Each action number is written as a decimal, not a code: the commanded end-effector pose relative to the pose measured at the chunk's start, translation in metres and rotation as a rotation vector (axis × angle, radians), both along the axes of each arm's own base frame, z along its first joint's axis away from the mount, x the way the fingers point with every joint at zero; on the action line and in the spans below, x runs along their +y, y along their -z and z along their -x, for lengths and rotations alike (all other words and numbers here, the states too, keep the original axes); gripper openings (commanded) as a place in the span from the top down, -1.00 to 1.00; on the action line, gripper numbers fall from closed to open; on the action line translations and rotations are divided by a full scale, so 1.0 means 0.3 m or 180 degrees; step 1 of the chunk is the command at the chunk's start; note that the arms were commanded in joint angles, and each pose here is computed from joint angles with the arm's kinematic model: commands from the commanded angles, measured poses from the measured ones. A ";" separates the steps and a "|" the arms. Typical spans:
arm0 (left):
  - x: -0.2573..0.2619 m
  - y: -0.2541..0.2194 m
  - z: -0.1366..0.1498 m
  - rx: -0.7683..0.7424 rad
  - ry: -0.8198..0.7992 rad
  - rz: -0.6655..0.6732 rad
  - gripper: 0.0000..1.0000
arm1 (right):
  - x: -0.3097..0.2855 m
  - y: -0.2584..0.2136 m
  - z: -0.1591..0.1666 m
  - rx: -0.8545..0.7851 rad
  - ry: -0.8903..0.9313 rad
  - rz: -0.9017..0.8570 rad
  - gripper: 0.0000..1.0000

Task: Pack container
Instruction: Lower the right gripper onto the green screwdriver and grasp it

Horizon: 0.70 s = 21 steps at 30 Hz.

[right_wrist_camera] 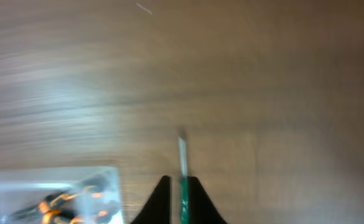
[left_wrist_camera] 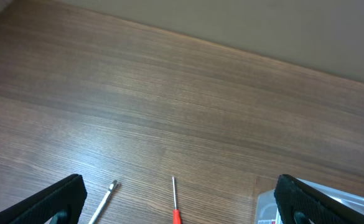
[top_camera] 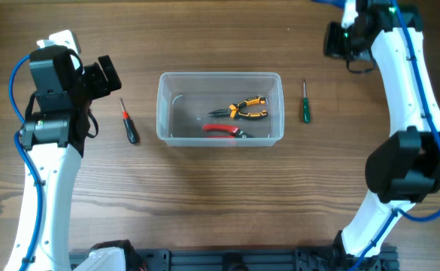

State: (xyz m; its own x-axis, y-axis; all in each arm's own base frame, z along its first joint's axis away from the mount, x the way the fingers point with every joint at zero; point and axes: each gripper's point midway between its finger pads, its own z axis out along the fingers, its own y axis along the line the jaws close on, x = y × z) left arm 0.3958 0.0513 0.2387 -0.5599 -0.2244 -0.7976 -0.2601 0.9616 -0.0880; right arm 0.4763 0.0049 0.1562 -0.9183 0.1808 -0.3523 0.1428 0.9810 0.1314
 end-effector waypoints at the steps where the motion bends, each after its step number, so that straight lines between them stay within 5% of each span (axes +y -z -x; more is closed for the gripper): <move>1: 0.013 -0.029 -0.008 -0.0049 0.0004 -0.0083 -0.99 | 0.034 0.164 0.071 0.0463 0.0171 -0.0092 0.71; 8: 0.013 -0.029 -0.008 -0.0049 0.0004 -0.0083 -1.00 | 0.016 0.384 0.192 0.0872 0.0002 0.0082 0.44; 12: 0.013 -0.029 -0.008 -0.0049 0.0004 -0.0083 -1.00 | 0.022 0.463 0.233 0.0928 -0.0266 0.0118 0.10; 21: 0.013 -0.029 -0.008 -0.0049 0.0004 -0.0083 -1.00 | 0.024 0.509 0.249 0.0904 -0.0496 0.0173 0.07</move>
